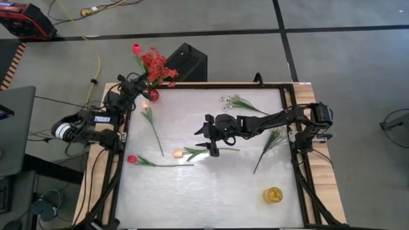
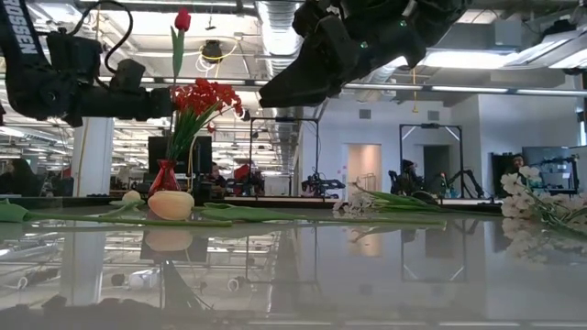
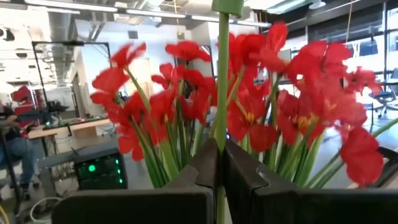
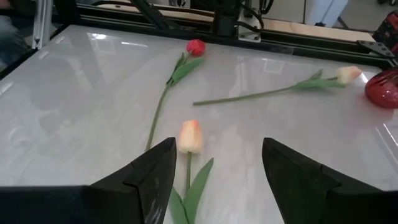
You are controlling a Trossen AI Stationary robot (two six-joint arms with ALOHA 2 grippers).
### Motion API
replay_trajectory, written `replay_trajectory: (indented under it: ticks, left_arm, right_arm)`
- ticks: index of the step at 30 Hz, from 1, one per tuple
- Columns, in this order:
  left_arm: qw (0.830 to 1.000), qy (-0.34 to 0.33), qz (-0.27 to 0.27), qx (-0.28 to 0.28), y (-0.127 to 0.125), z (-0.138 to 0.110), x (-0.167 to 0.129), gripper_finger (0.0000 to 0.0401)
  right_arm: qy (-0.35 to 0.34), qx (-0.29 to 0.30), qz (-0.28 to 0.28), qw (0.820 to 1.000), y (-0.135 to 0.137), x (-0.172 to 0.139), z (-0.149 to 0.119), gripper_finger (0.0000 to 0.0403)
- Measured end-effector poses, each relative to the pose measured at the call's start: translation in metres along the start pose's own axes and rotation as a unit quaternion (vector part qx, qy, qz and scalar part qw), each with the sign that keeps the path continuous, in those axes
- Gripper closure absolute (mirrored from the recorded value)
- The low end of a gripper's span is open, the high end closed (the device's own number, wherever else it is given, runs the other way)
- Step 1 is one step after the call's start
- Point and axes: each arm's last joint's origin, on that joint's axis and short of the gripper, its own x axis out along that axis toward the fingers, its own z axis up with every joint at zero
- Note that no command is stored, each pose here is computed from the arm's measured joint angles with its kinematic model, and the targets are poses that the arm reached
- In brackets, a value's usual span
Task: Sort flowers into vase by color
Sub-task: Put the right pink flower into the transparent red vase
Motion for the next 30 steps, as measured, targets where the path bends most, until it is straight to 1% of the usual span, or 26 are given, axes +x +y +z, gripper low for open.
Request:
replay_trajectory:
  ticks: [5,9,18,23,30]
  left_arm:
    - [1.000,0.024,-0.003,-0.004,-0.001,-0.011,0.001,0.0401]
    - [1.000,0.013,-0.009,-0.002,-0.001,-0.011,0.002,0.0401]
    - [1.000,0.016,-0.006,-0.010,-0.001,-0.014,0.002,0.0398]
    - [1.000,0.017,-0.006,-0.011,-0.001,-0.014,0.002,0.0381]
    - [1.000,0.017,-0.002,-0.012,-0.001,-0.014,0.002,0.0339]
  right_arm:
    - [0.004,0.000,0.002,1.000,0.001,0.000,-0.001,0.0138]
    - [0.007,-0.001,0.004,1.000,0.003,0.000,-0.001,0.0138]
    - [0.007,0.002,0.004,1.000,0.003,0.000,-0.001,0.0138]
    - [0.007,0.002,0.004,1.000,0.003,0.000,-0.001,0.0138]
    - [0.008,0.007,0.005,1.000,0.003,0.000,-0.001,0.0138]
